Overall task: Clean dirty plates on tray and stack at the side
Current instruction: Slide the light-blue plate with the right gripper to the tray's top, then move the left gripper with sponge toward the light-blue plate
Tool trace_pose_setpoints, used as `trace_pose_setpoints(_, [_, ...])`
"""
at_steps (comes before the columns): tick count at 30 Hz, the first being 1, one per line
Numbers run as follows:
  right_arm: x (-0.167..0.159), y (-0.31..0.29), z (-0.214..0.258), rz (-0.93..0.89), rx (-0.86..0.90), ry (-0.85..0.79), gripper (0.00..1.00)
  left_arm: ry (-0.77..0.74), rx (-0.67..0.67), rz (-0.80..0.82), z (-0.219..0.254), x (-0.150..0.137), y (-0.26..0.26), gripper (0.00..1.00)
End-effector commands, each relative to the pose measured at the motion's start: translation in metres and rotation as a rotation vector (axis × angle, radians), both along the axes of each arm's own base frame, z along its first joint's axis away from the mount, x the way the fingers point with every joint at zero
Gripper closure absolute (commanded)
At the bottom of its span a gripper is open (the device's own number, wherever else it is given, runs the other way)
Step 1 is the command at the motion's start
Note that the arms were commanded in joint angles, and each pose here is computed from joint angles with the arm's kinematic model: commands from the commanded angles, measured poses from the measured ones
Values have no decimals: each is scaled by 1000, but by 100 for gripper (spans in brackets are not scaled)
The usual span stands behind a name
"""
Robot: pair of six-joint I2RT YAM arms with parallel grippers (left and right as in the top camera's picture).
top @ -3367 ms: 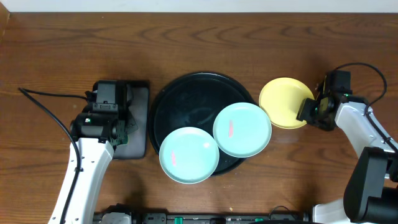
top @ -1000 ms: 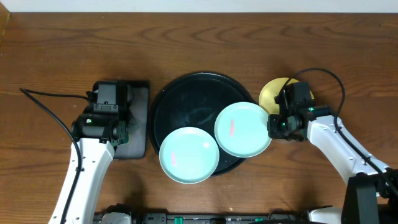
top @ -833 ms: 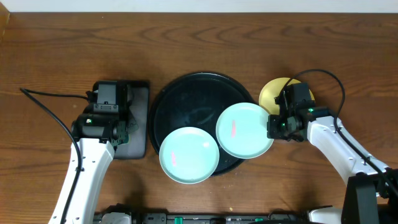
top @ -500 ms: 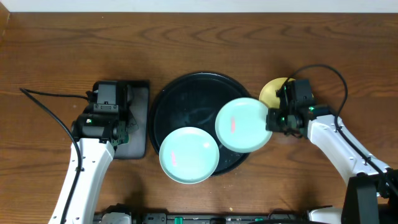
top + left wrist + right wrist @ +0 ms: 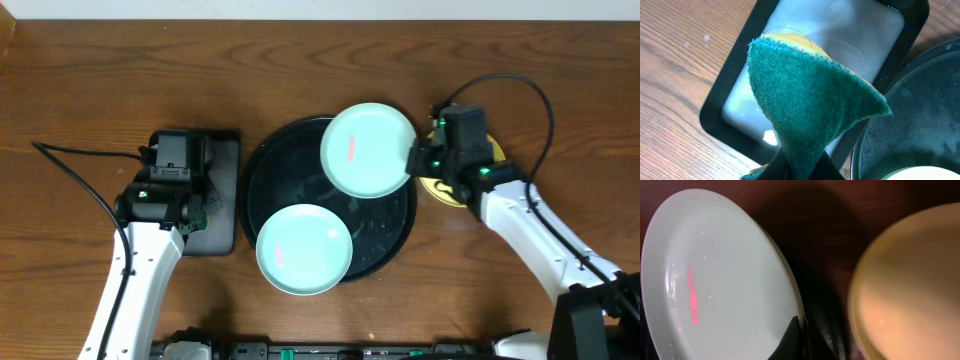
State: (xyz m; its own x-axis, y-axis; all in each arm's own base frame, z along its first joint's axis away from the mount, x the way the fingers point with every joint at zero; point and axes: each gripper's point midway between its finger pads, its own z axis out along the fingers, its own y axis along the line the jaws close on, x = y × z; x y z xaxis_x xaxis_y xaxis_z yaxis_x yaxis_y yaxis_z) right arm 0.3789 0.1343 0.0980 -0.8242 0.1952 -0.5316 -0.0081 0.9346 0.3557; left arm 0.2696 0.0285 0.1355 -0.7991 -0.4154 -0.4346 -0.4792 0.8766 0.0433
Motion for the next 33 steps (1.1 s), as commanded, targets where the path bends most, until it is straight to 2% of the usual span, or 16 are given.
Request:
trace_pose_setpoints(1, [7, 10, 5, -34, -102, -67, 99, 8, 10, -19, -4, 1, -1, 93])
trace_pose_setpoints(6, [14, 29, -8, -21, -156, -109, 99, -1, 15, -36, -3, 3, -1, 93])
trace_pose_setpoints(12, [16, 40, -35, 4, -166, -76, 99, -18, 24, -58, -1, 9, -1, 92])
trace_pose_setpoints(17, [15, 44, -49, 23, -158, -49, 99, -88, 37, -99, 7, 26, -3, 92])
trace_pose_setpoints(22, [12, 51, -50, 59, -135, -38, 99, -167, -36, -231, 15, 47, -26, 93])
trace_pose_setpoints(28, [11, 55, -50, 98, -137, -46, 99, -185, -50, -319, 25, 61, -36, 93])
trace_pose_setpoints(33, [7, 63, -52, 124, -117, -35, 99, -196, -49, -321, 36, 84, -38, 93])
